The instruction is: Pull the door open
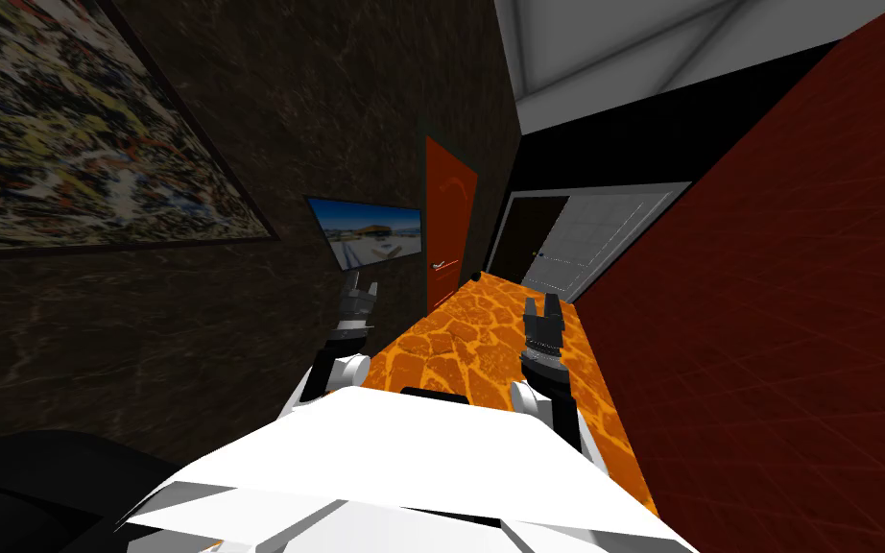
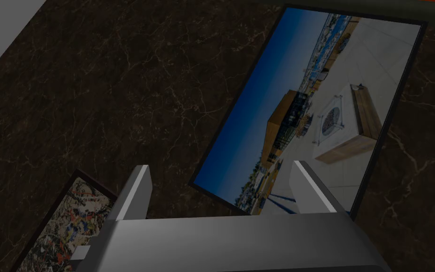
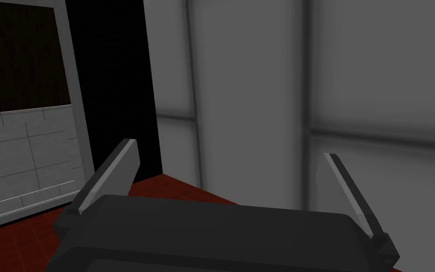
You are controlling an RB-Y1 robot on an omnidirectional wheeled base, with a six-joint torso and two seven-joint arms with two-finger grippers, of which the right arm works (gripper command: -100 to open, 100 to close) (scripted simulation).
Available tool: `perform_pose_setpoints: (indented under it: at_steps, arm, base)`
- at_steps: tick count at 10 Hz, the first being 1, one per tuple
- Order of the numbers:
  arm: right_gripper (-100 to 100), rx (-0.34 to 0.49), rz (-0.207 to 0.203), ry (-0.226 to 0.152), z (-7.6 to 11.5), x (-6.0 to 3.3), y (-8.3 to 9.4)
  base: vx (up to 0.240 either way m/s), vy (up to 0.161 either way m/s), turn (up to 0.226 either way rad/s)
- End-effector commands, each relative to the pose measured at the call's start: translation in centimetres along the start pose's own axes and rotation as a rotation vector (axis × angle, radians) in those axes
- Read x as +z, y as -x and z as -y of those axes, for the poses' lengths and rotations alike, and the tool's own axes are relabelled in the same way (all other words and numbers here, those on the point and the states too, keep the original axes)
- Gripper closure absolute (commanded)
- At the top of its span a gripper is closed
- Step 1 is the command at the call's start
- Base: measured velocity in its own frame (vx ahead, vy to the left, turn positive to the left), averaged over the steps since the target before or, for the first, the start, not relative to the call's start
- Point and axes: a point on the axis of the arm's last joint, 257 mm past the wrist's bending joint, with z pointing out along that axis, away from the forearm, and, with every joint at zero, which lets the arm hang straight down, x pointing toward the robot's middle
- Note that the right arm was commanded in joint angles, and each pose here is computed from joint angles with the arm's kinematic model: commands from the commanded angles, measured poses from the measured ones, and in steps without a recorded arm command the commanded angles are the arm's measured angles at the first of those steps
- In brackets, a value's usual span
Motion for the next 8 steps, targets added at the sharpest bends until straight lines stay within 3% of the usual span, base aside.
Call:
perform_pose_setpoints:
  at_steps: [1, 8]
  arm:
    - [-100, 0.008, -0.013, -0.011, 0.9, -0.21, -0.4]
    - [-100, 0.048, -0.081, -0.071, 5.6, -1.54, -2.2]
  base:
    - [0.052, 0.001, 0.092]
    - [0.108, -0.009, 0.116]
